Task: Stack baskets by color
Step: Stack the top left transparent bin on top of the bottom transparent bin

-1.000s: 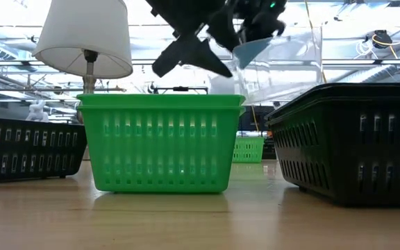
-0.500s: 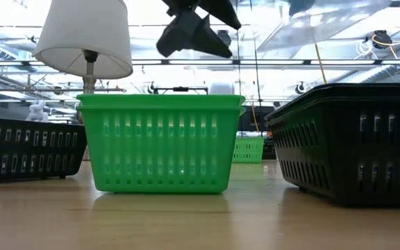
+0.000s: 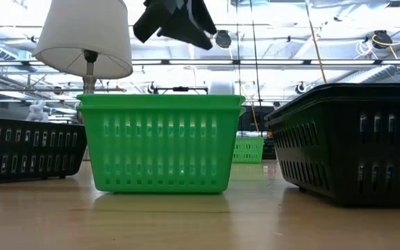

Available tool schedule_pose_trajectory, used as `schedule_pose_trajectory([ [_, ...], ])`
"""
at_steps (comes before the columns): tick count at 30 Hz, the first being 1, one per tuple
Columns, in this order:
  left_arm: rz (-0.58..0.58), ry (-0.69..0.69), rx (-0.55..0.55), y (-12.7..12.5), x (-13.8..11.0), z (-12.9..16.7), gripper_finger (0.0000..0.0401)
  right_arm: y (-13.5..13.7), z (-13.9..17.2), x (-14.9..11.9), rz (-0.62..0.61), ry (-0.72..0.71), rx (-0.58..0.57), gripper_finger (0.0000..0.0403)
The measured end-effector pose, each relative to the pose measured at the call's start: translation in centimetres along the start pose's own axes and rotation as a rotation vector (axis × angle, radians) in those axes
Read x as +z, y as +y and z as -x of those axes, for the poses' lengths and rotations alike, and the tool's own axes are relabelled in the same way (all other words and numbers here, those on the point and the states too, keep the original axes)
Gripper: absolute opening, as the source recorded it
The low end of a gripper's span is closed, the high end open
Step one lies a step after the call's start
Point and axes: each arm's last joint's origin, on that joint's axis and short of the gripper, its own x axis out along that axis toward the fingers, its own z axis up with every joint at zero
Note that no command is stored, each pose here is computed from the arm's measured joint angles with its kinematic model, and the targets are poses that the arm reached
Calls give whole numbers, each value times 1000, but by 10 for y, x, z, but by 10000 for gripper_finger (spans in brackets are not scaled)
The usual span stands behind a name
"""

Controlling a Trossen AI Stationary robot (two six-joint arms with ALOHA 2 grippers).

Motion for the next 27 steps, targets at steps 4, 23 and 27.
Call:
schedule_pose_trajectory([
  [4,44,3,-16,4,-3,5,192,14,3,-8,-18,24,34,0],
  [23,57,27,-90,2,-10,5,154,70,14,-47,59,13,31,0],
  [27,66,24,-104,3,-11,3,152,78,7,-57,78,19,13,0],
])
